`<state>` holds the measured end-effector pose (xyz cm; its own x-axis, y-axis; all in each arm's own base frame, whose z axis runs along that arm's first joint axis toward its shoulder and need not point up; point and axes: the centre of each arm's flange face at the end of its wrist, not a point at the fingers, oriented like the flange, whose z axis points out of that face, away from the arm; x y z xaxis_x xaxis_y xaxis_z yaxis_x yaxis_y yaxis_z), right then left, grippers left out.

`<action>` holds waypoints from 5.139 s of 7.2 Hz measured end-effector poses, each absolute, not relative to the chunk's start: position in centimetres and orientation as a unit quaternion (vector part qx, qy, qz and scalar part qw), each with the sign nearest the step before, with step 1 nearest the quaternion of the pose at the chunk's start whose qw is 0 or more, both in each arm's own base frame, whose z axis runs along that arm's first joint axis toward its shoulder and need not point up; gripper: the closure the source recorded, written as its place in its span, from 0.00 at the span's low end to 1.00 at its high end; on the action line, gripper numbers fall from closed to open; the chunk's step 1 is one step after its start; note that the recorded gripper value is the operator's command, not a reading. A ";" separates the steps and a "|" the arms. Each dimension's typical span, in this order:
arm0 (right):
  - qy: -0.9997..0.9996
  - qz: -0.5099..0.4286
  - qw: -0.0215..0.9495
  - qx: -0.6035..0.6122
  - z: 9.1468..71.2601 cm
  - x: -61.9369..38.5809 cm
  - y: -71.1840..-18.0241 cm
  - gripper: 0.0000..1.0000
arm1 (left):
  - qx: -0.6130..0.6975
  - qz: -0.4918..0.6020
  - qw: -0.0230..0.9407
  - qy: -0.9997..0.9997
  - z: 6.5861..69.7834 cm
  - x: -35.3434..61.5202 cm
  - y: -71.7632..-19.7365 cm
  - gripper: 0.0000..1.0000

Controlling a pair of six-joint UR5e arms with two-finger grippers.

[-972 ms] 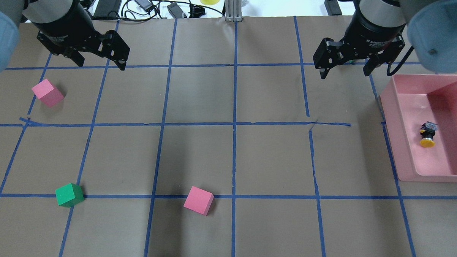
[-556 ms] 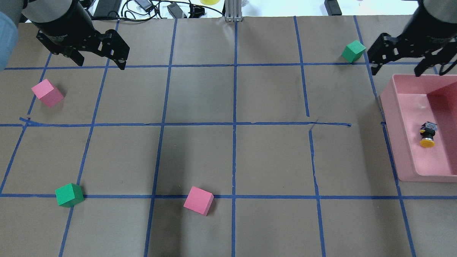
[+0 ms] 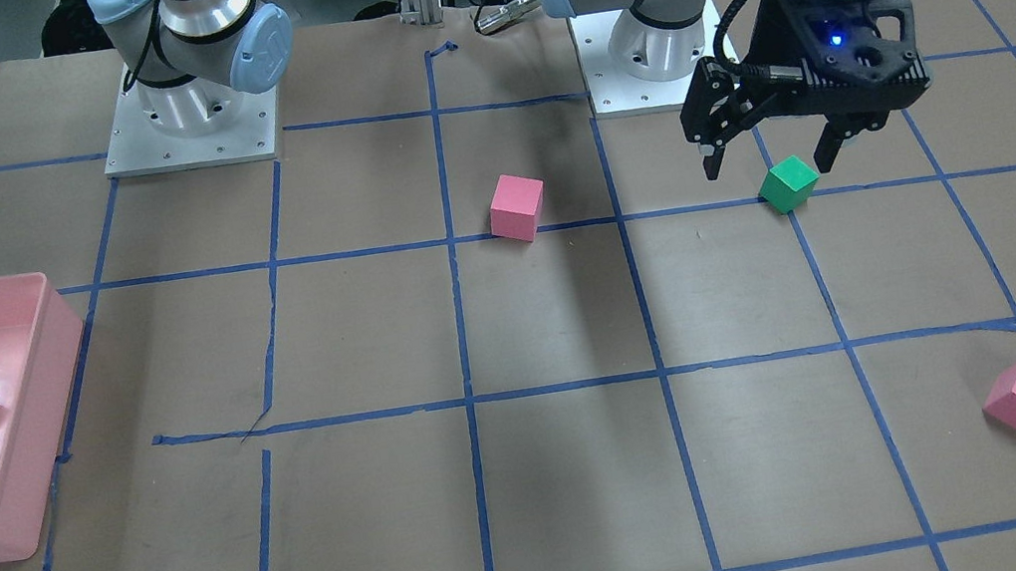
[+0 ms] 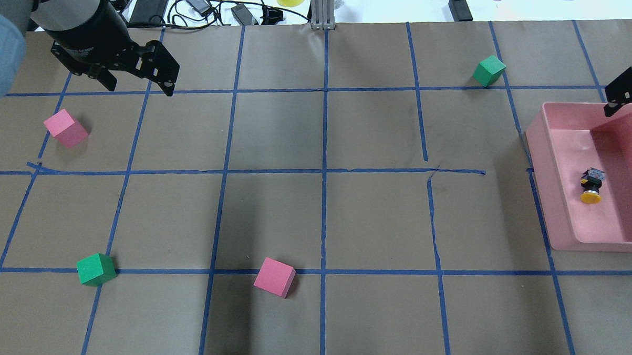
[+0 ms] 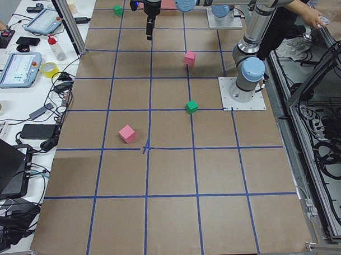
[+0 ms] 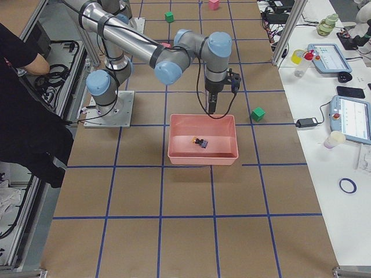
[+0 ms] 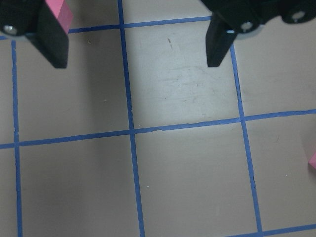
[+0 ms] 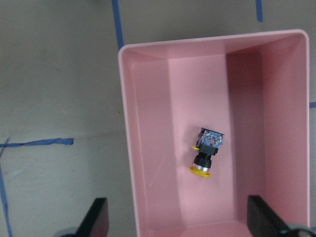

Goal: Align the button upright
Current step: 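Lower the right gripper into the bin and grasp the button's black body, then lift the button out of the bin and carry it toward the table center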

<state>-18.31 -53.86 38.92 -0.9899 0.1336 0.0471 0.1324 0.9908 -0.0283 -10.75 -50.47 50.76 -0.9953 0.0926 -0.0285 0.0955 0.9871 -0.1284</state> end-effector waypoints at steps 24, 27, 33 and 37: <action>-0.998 -0.004 0.035 -0.054 35.5 -13.7 -56.2 1.00 | 0.047 -0.063 0.013 0.997 50.6 -10.7 -50.1 0.00; -0.997 0.017 0.018 -0.071 35.7 3.4 -59.6 1.00 | 0.047 -0.063 0.013 0.997 50.5 -10.7 -50.0 0.00; -0.996 0.085 -0.005 0.015 26.4 31.7 -63.2 1.00 | 0.046 -0.063 0.013 0.997 50.6 -10.6 -50.1 0.00; -0.985 0.095 -0.005 0.147 21.9 37.0 -62.3 1.00 | 0.046 -0.060 0.013 0.997 50.8 -10.6 -49.9 0.00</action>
